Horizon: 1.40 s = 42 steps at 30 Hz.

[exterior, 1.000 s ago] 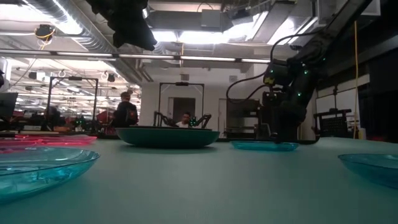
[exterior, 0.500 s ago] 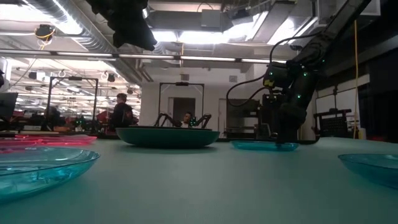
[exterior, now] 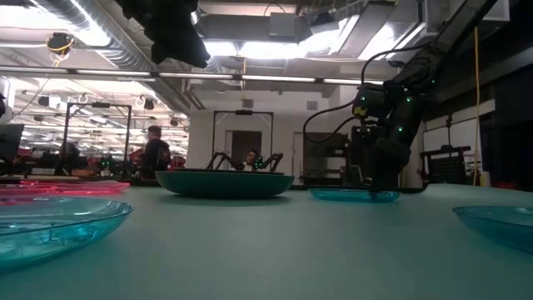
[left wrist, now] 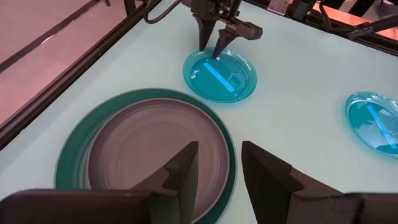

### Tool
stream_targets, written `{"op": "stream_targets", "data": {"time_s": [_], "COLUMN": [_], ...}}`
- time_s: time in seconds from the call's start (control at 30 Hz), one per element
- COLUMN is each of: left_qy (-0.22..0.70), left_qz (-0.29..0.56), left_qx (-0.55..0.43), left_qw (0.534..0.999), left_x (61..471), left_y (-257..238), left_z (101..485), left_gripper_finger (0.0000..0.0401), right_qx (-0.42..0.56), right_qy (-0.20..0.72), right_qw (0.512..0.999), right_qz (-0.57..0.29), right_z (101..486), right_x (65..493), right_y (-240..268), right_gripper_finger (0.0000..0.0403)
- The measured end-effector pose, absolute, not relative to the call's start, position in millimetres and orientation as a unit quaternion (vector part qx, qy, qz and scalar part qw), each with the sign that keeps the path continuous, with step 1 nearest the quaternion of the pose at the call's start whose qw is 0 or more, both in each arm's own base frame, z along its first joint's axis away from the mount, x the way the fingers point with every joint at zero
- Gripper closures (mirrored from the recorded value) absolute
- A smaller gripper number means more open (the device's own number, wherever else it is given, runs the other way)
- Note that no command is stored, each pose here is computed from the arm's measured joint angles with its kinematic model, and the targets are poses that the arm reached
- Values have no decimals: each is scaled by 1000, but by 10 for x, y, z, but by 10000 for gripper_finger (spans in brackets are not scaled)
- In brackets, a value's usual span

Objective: Stack plastic plates
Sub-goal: Stack the top blue plate on top of the black plate

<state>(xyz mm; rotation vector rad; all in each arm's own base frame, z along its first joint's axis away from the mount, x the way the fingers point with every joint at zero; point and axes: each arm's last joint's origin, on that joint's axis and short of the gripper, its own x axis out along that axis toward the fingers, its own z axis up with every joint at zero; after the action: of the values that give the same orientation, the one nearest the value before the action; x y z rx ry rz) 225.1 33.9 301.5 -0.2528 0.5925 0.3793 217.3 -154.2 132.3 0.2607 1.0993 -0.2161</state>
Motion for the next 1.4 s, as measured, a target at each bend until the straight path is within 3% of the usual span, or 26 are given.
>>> {"op": "stream_targets", "data": {"time_s": [1.0, 1.4], "left_qy": [289, 289], "left_qz": [185, 185], "left_qx": [-124, -124], "left_qw": [931, 931], "left_x": [2251, 2251], "left_y": [339, 339], "left_z": [3015, 3016], "left_gripper_finger": [285, 285], "right_qx": [122, 121], "right_qy": [515, 515], "right_qw": [842, 842], "right_qz": [-102, -102], "right_z": [1334, 1334], "right_x": [2187, 2187], "right_y": [-1551, -1551], "right_gripper_finger": [396, 401]}}
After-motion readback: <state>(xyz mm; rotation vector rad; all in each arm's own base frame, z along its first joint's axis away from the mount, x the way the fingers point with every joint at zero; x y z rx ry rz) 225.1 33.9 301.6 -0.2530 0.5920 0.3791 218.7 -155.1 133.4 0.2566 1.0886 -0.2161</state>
